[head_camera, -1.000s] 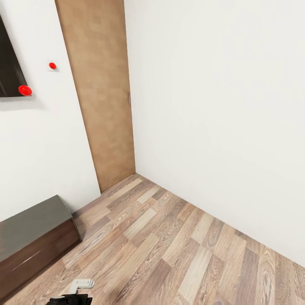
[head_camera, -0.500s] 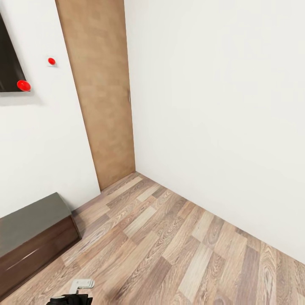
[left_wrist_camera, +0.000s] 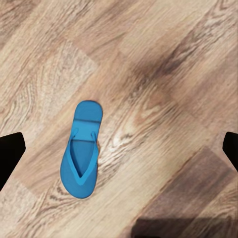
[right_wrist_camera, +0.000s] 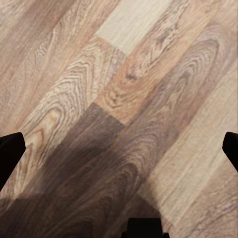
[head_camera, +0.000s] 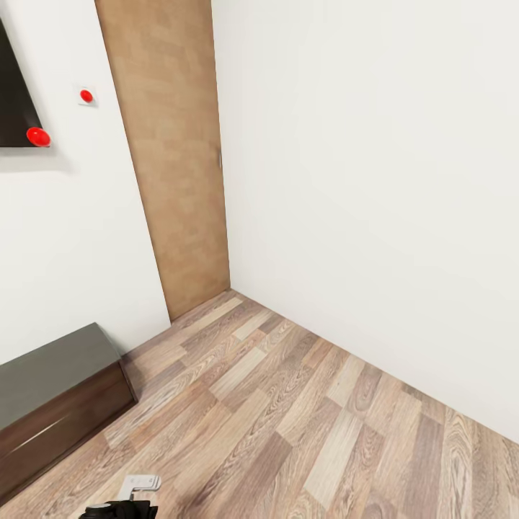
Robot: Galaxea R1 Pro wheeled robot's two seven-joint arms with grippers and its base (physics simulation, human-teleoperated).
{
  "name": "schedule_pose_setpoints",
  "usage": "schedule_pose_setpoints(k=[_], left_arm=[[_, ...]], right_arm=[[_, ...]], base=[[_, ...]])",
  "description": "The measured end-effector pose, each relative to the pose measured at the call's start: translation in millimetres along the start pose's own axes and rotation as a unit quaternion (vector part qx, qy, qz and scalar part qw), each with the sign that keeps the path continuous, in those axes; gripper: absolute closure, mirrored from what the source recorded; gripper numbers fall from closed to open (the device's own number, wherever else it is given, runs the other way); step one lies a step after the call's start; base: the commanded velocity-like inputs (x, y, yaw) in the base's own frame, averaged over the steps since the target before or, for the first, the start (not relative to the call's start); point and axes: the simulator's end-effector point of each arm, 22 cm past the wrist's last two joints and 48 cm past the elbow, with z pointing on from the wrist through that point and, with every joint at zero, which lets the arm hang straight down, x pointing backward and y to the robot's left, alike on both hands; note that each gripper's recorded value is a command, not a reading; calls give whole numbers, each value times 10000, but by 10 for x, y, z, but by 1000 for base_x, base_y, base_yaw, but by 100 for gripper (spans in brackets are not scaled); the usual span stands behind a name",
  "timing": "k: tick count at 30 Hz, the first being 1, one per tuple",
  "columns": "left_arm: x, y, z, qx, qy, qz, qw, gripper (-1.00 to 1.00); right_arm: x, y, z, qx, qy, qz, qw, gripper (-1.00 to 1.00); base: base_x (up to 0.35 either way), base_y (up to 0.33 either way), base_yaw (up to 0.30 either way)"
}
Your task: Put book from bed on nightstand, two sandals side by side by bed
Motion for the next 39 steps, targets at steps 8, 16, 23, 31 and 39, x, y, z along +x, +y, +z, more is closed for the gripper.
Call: schedule_pose_setpoints(k=[8,16,23,31,39], left_arm=[[112,-9,145,1,18,0,10000,-100],[239,-22,294,5,47,2,10000,-100],[328,-30,420,6,47,3,10000,-100],[430,-50,564,13,44,5,10000,-100],[536,-72,710,22,42,6,10000,-100]], right_arm=[[119,-26,120,0,-1,-1,10000,-100],[228,-44,240,-35,-13,-8,10000,-100],[-487,-700,252,342,-633,73,9974,-100],[-1128,-965,207,118,-138,1261,9918,-100],[-2679,-573,349,-694,-389,1691,9824,-100]], base=[[0,0,0],[0,0,0],[0,0,0],[0,0,0],[0,0,0]])
